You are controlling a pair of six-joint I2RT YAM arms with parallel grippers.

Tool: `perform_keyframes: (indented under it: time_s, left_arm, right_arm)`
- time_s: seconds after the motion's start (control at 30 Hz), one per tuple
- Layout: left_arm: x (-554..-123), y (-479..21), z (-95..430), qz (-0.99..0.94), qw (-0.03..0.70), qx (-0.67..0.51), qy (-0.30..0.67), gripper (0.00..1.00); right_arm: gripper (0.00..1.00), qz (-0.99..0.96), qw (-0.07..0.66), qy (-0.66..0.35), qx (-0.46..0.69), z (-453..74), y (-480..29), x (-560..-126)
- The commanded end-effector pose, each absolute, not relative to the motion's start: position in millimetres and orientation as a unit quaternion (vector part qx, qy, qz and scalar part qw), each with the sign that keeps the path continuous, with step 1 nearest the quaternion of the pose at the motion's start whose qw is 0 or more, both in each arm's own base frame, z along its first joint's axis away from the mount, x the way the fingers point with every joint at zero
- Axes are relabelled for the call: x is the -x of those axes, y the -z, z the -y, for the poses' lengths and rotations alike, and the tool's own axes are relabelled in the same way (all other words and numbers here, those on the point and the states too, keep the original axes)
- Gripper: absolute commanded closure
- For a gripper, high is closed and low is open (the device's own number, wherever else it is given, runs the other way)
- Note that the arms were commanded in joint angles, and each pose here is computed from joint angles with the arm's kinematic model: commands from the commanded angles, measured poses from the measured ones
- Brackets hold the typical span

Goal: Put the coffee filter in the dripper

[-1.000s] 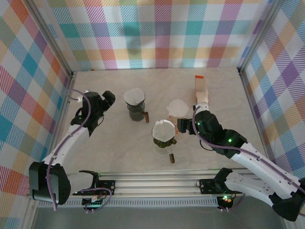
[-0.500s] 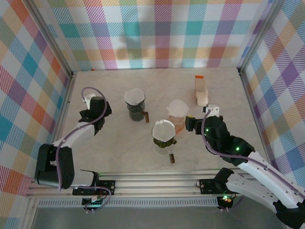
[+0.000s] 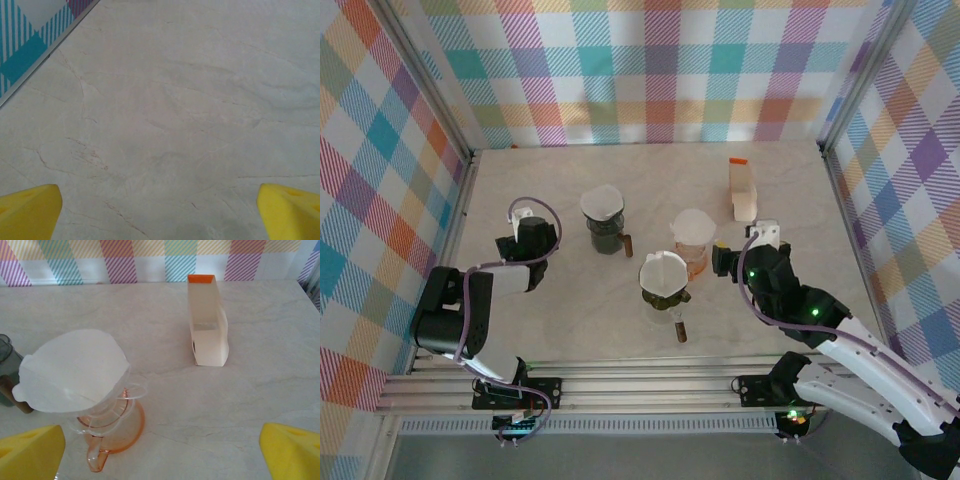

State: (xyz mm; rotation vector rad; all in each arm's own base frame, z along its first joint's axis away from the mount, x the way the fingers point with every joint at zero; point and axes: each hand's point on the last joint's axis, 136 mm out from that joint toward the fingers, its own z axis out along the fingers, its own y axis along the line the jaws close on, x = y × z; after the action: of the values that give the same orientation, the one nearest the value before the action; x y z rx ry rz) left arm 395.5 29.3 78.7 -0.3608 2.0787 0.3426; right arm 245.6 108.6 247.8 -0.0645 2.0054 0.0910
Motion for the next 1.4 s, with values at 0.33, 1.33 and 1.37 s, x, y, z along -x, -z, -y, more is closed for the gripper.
perform_keyframes:
  time_s: [0.33, 1.33, 1.37]
  left_arm:
    - [-397, -88, -7, -0.834, 0.54, 0.09, -0.068, 0.0]
    - [-393, -83, -11, -0.825, 0.554, 0.097, -0.061, 0.0]
    - [-392, -82, -11, -0.825, 0.553, 0.097, -0.061, 0.0]
  right_arm:
    - [0.01, -0.806, 0.589, -0.033, 0.041, -99, -262, -246]
    - [0.01, -0.842, 0.536, 0.051, -0.035, 7, -132, -365]
    - [0.01, -0.842, 0.537, 0.047, -0.029, 5, -128, -368]
